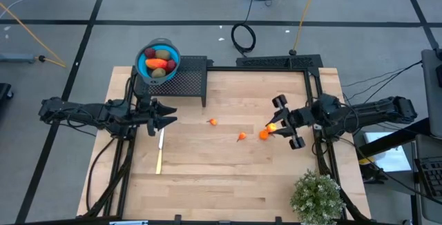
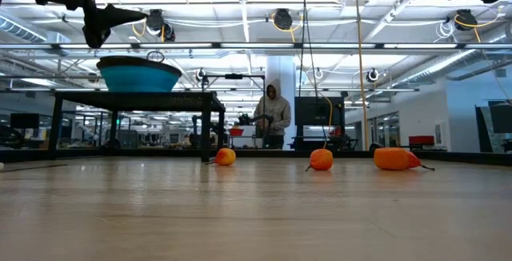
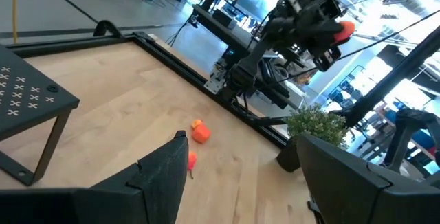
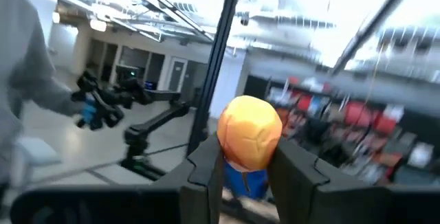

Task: Pick & Place Fruit
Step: Put the pear into the blue strainer bowl on the shelf

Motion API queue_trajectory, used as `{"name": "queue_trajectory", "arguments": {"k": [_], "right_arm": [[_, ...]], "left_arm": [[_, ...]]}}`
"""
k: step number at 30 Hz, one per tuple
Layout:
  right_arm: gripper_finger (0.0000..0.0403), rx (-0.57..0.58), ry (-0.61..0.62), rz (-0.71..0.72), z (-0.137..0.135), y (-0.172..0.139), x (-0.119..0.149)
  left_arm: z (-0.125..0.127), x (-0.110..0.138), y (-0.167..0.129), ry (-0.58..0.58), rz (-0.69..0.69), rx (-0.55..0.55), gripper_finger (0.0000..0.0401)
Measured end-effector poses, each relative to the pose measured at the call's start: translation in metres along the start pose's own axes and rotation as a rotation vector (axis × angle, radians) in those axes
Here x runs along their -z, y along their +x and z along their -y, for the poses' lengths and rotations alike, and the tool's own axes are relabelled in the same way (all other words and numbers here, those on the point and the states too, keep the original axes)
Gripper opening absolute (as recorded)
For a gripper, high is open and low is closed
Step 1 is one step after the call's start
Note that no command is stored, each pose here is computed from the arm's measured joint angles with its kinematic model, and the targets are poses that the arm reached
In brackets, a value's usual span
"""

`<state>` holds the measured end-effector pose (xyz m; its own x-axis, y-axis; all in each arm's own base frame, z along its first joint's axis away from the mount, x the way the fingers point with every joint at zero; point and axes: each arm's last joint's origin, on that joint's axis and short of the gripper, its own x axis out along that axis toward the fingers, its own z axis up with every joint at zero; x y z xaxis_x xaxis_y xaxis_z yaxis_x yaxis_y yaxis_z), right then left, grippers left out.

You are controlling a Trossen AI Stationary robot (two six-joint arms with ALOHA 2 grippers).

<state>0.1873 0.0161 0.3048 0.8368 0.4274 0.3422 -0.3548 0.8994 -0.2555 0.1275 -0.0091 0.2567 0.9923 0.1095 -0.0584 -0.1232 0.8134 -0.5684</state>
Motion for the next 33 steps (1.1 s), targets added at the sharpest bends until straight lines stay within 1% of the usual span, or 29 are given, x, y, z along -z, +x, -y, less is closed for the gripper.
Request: {"name": "queue_trajectory", "arguments": {"k": [6, 10, 14, 17, 24, 25, 27, 33], "right_arm": [[0.0087, 0.014, -0.255, 0.073, 0.001, 0.0, -0.008], [0.0087, 0.021, -0.35, 0.105, 0.001, -0.001, -0.011], [0.0087, -0.019, -0.453, 0.129, -0.001, -0.001, -0.012], [0.0087, -0.017, -0.481, 0.129, -0.001, -0.001, -0.012], [0.0087, -0.015, -0.479, 0.128, -0.001, -0.001, -0.012], [0.0087, -0.016, -0.458, 0.128, -0.001, -0.001, -0.012], [0.0087, -0.011, -0.346, 0.123, 0.0, -0.001, -0.012], [0.0087, 0.141, 0.184, 0.098, 0.005, -0.001, -0.01]], "left_arm": [[0.0, 0.0, 0.0, 0.0, 0.0, 0.0, 0.0273], [0.0, 0.0, 0.0, 0.0, 0.0, -0.001, 0.0273], [0.0, 0.0, 0.0, 0.0, 0.0, -0.001, 0.0273], [0.0, 0.0, 0.0, 0.0, 0.0, -0.001, 0.0273], [0.0, 0.0, 0.0, 0.001, -0.001, -0.001, 0.0273], [0.0, 0.0, 0.0, 0.001, -0.001, -0.001, 0.0273], [0.0, 0.0, 0.0, -0.009, 0.0, -0.001, 0.0273], [0.0, 0.0, 0.0, -0.04, 0.001, -0.003, 0.0273]]}}
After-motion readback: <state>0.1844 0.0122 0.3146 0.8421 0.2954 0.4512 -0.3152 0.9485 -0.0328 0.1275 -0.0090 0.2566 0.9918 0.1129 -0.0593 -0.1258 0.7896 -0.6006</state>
